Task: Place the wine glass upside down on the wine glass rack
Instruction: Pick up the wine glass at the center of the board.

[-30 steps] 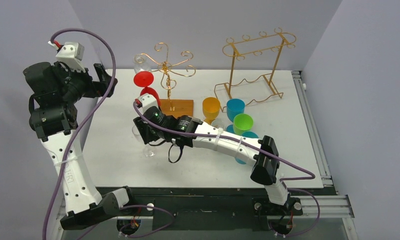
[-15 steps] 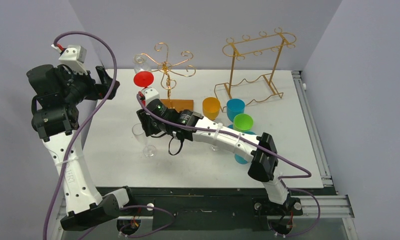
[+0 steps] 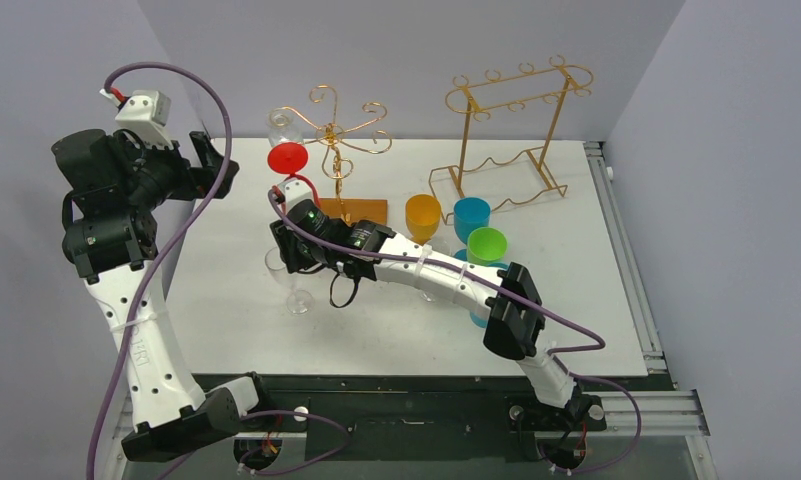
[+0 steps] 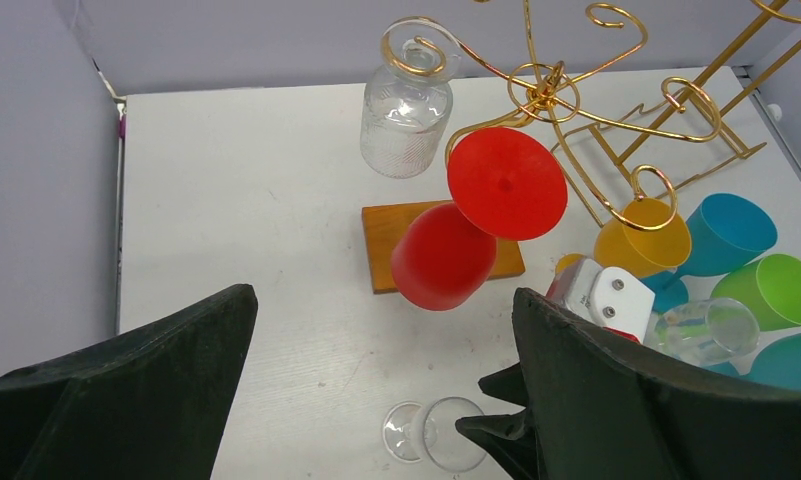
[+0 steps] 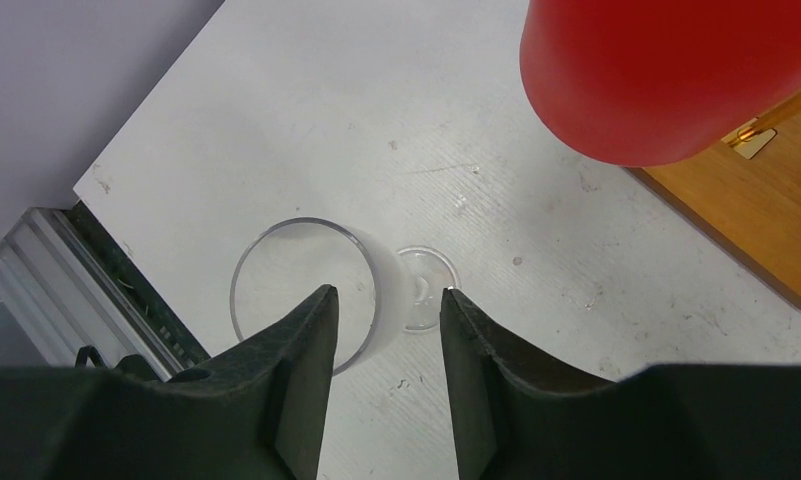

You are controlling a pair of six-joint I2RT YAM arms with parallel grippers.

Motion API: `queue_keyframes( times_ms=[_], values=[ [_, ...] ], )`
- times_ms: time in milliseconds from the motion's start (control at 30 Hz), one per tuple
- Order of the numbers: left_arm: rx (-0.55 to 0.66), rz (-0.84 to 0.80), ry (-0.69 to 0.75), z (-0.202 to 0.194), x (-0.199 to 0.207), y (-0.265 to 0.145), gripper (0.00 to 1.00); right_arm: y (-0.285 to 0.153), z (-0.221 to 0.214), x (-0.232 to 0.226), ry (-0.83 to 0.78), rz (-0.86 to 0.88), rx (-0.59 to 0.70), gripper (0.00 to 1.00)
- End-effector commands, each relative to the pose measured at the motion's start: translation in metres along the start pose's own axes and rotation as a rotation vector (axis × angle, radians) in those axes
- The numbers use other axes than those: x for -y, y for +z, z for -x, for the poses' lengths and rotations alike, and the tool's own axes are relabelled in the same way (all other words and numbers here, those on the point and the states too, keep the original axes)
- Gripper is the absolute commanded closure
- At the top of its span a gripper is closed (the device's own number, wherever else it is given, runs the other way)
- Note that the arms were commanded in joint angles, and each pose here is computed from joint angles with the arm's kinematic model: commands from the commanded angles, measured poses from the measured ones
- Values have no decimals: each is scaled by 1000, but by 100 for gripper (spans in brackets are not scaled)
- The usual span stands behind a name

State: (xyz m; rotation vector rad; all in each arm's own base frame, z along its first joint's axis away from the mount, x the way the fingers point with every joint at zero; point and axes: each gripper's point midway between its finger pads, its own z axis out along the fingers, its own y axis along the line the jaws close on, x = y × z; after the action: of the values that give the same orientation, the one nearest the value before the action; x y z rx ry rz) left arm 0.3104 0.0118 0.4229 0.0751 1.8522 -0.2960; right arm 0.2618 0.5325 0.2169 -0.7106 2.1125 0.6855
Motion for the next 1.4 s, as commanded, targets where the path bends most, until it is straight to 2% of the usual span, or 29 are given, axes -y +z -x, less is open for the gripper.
queue_keyframes(
  times_ms=[0, 267, 333, 467, 800, 933, 1167, 1367],
  values=[
    [48, -11, 27, 11, 1, 0, 2, 1, 6, -2, 2, 10, 4, 64],
    [26, -12, 78, 0, -2, 0, 0, -14, -25, 13, -18, -14, -77, 80],
    [13, -13, 86, -5, -3, 0, 5, -21, -31, 17, -19, -23, -92, 87],
    [-12, -26, 103, -18, -2, 0, 9, -32, -41, 25, -18, -40, -116, 100],
    [-101, -74, 130, -53, -1, 3, 19, -50, -50, 41, 6, -64, -126, 100],
    [-167, -99, 135, -79, -3, 8, 25, -62, -35, 46, 67, -45, -68, 100],
    [-302, -170, 103, -123, -1, 11, 45, -87, -7, 53, 191, 5, 59, 100],
    [-336, -230, 73, -145, 9, 8, 47, -99, 3, 59, 223, -12, 117, 100]
  ],
)
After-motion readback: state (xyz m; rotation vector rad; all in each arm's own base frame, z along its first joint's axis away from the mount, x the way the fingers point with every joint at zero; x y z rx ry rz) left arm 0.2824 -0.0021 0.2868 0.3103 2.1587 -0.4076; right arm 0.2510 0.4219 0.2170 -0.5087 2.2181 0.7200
